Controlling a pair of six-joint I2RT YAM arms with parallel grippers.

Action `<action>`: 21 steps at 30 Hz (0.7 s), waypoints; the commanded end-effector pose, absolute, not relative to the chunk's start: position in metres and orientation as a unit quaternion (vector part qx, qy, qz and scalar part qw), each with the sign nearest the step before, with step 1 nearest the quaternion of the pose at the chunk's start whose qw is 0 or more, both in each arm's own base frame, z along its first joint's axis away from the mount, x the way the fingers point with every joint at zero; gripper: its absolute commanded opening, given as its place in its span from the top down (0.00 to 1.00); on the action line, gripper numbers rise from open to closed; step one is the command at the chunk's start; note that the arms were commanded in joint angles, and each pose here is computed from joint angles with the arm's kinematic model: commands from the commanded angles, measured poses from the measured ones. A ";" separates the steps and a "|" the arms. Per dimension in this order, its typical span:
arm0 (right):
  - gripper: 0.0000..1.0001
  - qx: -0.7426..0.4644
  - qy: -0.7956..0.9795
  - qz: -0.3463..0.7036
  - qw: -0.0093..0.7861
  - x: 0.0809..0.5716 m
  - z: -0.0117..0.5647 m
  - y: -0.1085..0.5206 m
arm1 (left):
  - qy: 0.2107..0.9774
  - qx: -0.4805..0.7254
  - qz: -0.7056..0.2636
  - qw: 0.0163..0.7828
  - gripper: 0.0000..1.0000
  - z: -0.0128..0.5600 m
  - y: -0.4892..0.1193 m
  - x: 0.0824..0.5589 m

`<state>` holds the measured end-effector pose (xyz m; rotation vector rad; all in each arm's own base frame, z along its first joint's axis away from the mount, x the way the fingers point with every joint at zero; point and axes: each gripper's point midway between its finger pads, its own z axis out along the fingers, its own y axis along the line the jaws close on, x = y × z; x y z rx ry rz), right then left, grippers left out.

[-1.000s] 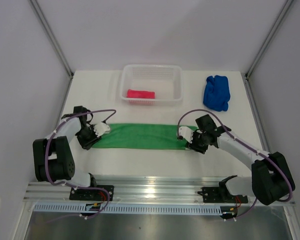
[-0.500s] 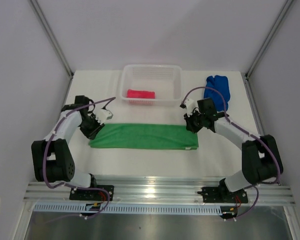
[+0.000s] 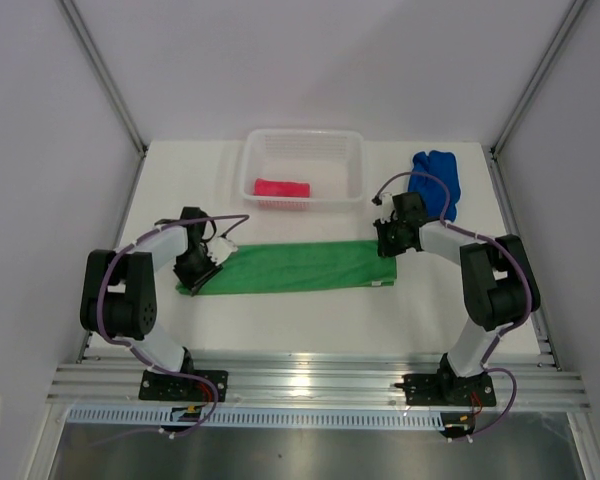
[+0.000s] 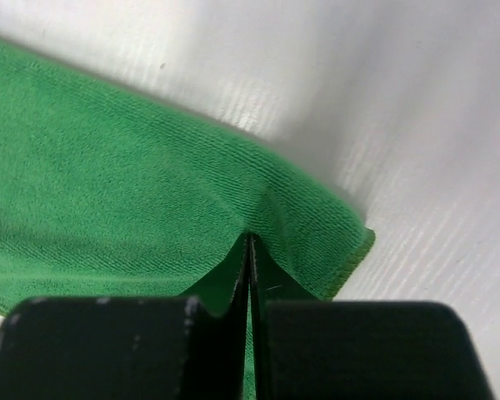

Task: Roll the towels
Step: Fold the towel

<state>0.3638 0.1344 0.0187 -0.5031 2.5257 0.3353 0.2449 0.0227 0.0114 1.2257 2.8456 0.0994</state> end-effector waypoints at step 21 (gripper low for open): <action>1.00 -0.127 0.932 0.149 0.305 0.303 0.068 0.153 | 0.937 0.325 -0.058 0.112 0.56 0.065 -0.015 0.282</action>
